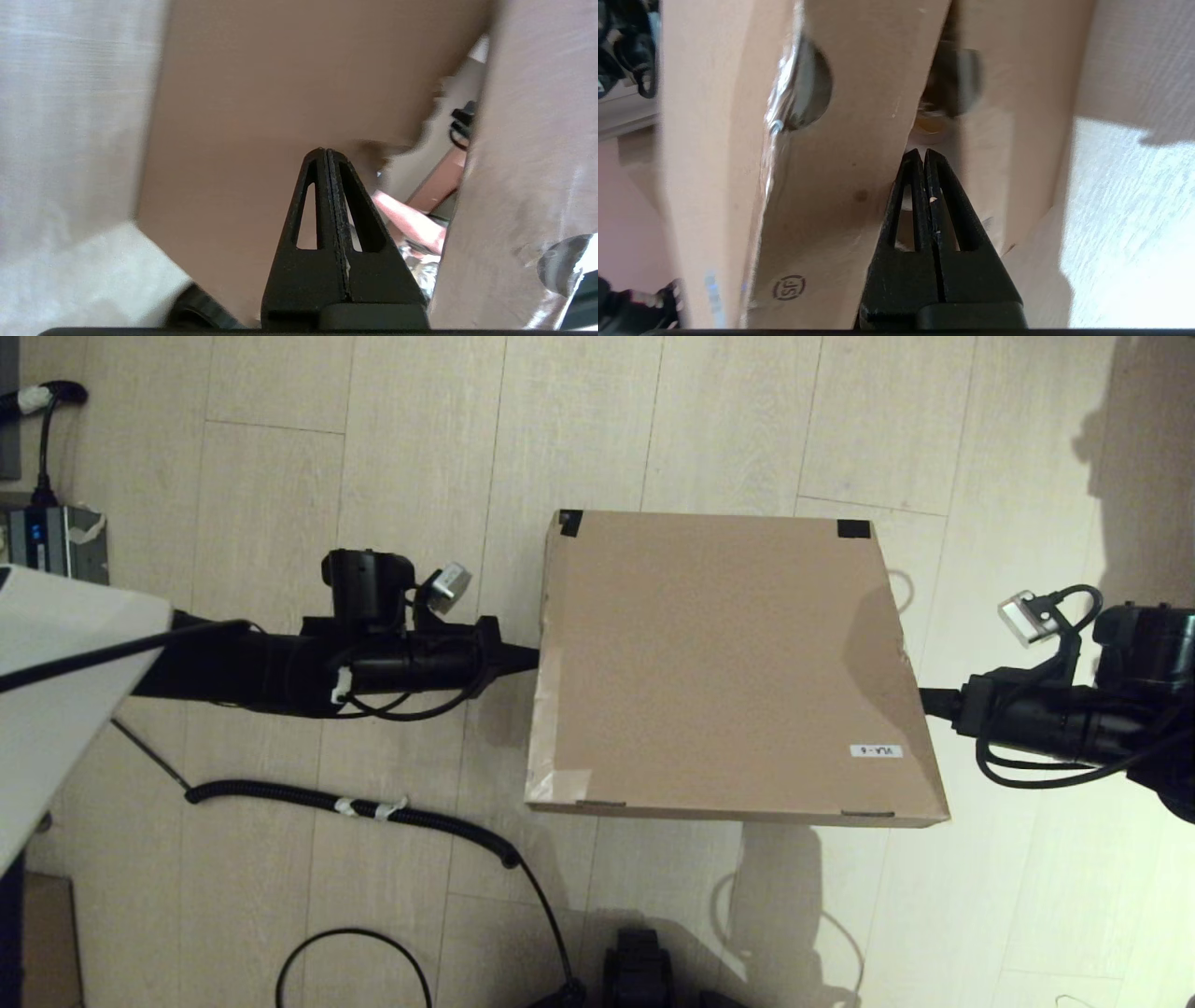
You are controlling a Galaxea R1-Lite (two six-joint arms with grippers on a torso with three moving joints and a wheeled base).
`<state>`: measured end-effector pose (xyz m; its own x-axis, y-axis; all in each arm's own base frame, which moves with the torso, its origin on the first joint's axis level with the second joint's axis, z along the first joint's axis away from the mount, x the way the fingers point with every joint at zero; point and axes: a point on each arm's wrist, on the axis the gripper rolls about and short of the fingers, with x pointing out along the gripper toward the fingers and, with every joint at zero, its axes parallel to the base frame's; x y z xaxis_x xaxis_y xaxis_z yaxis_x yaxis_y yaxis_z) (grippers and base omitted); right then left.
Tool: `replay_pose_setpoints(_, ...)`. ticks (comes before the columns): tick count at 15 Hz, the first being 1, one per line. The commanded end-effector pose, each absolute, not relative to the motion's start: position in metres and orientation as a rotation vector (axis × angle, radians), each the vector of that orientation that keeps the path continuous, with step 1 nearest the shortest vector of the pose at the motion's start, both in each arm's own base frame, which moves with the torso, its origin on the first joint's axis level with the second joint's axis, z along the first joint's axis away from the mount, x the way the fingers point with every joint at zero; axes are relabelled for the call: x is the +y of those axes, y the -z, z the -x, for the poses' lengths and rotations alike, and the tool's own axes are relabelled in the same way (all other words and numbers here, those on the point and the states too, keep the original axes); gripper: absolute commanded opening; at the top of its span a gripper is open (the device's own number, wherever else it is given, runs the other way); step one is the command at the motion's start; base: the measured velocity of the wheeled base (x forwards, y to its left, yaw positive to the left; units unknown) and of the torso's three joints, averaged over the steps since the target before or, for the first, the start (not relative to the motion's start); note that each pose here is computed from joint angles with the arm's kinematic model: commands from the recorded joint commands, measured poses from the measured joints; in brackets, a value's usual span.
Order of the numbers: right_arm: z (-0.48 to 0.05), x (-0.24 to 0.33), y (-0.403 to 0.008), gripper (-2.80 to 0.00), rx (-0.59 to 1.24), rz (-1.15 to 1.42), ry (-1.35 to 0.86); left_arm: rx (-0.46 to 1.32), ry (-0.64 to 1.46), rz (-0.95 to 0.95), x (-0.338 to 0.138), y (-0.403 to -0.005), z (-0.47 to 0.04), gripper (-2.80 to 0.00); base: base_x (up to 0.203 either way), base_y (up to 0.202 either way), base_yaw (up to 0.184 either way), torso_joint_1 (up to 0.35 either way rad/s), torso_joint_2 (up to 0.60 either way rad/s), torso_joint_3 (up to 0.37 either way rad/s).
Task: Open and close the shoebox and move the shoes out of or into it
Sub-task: Open the shoe box
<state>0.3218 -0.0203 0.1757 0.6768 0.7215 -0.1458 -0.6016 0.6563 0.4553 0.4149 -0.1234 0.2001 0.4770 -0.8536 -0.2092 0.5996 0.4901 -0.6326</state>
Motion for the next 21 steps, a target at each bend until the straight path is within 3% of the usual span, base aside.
replay_pose_setpoints(1, -0.305, -0.021, -0.196, -2.8, 0.285, -0.368, -0.77, 0.495, 0.964, 0.512, -0.122, -0.232, -0.395, -2.8, 0.0, 0.0, 0.0, 0.0, 0.0, 0.0)
replay_pose_setpoints(11, -0.272, -0.02, -0.251, -2.8, 0.238, -0.416, -0.766, 0.442, 1.028, 0.575, -0.128, -0.289, -0.349, -2.8, 0.0, 0.0, 0.0, 0.0, 0.0, 0.0)
replay_pose_setpoints(21, -0.273, -0.021, -0.302, -2.8, 0.154, -0.609, -0.713, 0.32, 1.099, 0.555, -0.143, -0.341, -0.358, -2.8, 0.0, 0.0, 0.0, 0.0, 0.0, 0.0)
